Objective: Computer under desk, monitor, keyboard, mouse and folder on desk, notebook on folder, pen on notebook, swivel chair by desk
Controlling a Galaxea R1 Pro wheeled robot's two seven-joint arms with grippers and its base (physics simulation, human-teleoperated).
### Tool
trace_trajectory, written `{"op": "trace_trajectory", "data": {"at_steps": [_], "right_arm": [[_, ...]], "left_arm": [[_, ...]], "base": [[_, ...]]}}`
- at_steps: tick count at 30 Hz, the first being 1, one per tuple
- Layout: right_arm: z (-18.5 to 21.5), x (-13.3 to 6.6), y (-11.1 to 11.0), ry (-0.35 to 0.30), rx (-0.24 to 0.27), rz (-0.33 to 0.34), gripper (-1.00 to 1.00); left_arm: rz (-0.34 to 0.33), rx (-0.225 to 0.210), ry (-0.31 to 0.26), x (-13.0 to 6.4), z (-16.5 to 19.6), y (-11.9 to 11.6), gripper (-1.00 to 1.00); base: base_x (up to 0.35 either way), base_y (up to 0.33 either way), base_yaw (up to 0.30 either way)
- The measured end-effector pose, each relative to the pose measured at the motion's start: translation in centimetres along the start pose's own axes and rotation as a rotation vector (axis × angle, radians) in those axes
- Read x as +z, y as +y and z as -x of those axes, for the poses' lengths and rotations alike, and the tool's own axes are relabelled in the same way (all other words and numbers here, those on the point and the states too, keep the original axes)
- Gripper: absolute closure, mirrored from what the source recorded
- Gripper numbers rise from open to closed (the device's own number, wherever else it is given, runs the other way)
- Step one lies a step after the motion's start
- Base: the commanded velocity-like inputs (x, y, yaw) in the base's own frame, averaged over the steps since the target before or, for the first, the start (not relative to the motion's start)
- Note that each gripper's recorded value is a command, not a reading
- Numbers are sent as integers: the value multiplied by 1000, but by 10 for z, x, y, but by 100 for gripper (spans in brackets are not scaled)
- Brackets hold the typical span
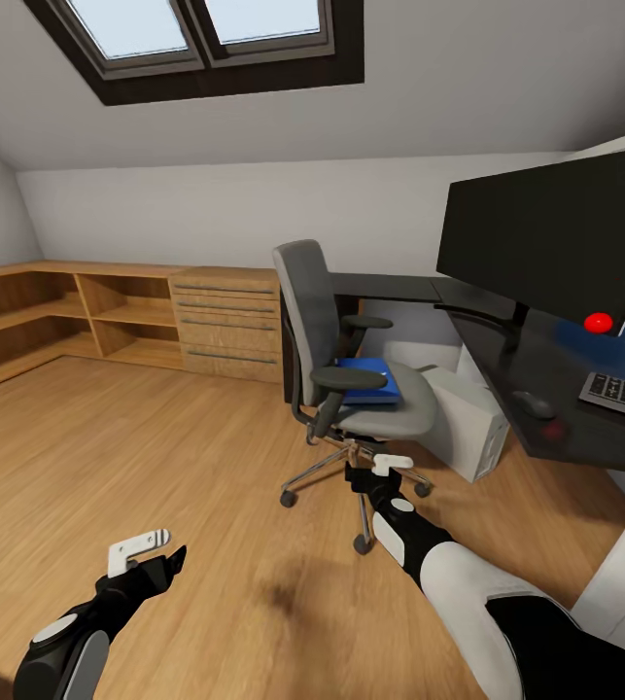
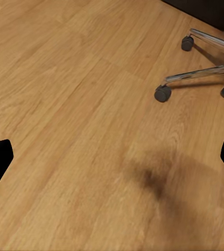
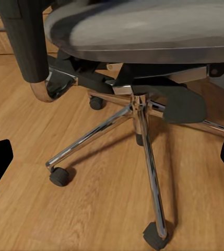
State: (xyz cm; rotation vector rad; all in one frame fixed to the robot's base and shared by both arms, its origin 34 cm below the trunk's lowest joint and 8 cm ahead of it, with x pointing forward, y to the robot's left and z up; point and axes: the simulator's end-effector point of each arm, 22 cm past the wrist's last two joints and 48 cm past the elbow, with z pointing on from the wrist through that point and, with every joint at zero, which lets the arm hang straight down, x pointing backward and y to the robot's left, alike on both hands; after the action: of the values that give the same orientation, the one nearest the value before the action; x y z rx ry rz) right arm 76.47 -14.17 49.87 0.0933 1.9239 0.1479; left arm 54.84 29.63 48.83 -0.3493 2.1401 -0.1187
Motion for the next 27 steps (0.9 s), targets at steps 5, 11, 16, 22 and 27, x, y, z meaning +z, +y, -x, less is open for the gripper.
{"op": "trace_trajectory", "data": {"at_steps": [5, 11, 16, 22, 27], "right_arm": [[0, 0, -1, -1, 1, -1, -100], [1, -1, -1, -2, 1, -1, -100], [1, -1, 0, -1, 1, 0, -100], [0, -1, 0, -1, 0, 1, -100], [1, -1, 1, -1, 0, 1, -100]], "left_arm": [[7, -5, -4, 0, 2, 4, -100], [14, -11, -11, -1, 4, 8, -100], [15, -12, -12, -1, 5, 8, -100], [15, -12, -12, -1, 5, 8, -100], [15, -12, -12, -1, 5, 8, -100]], "base": [[0, 0, -48], [-58, 61, -257], [-178, 201, -161], [-123, 220, -28], [-27, 71, -6]]}}
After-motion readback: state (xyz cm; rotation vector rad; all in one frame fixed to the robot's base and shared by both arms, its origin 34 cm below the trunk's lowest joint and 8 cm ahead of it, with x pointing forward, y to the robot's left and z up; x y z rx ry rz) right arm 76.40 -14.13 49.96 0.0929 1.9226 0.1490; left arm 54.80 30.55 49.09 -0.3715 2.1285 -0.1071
